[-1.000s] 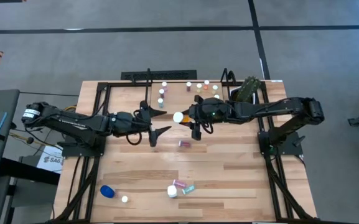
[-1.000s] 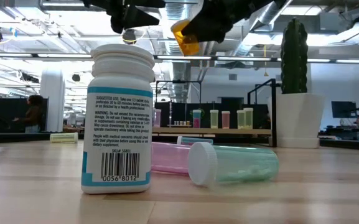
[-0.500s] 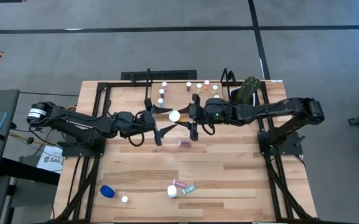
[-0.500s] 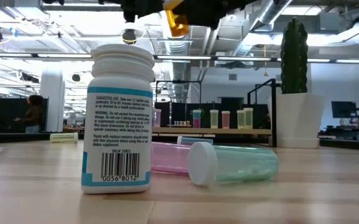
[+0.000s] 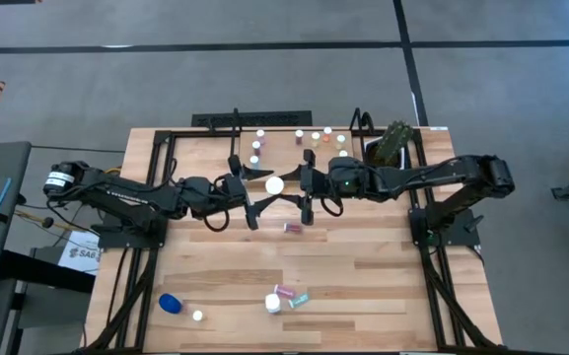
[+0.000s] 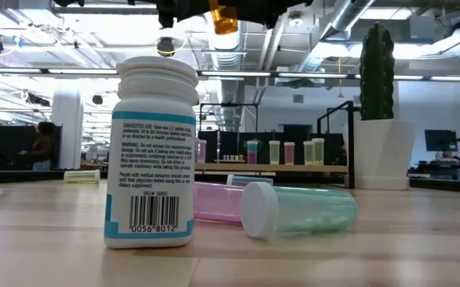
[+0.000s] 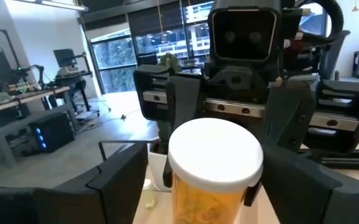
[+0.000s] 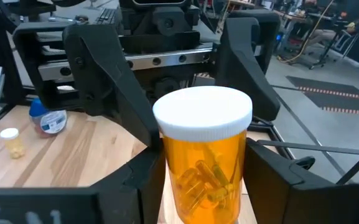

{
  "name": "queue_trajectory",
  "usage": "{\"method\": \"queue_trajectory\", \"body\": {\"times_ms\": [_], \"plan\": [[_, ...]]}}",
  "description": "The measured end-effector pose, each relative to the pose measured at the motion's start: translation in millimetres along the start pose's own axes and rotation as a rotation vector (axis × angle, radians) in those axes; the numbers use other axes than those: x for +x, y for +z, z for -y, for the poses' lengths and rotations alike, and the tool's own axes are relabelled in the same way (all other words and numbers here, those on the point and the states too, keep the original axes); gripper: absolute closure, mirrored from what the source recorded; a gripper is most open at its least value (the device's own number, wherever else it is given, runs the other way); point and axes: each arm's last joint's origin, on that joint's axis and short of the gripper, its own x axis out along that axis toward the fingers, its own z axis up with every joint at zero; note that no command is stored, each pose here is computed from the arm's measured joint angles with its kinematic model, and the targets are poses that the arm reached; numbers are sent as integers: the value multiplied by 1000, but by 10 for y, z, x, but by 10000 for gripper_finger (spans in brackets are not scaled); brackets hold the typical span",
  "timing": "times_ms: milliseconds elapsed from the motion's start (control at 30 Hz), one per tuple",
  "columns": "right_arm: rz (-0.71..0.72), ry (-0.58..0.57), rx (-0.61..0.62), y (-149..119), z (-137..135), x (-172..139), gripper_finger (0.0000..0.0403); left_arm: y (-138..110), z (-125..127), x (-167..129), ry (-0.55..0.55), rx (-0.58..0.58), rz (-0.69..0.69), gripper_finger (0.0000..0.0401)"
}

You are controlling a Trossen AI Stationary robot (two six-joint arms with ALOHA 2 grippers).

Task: Pick and place medicine bottles onto shelf by color
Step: Put the orange pill bottle on the shelf

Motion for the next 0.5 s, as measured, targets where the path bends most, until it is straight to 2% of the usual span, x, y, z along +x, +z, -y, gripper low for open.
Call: {"method": "queue_trajectory", "body": {"times_ms": [333, 500], "plan": [[-6, -1, 22, -5, 1, -1, 202, 0, 9, 0, -34, -12, 5, 209], [-26, -10, 73, -8, 66, -26, 183, 2, 12, 1, -43, -22, 8, 222]]}}
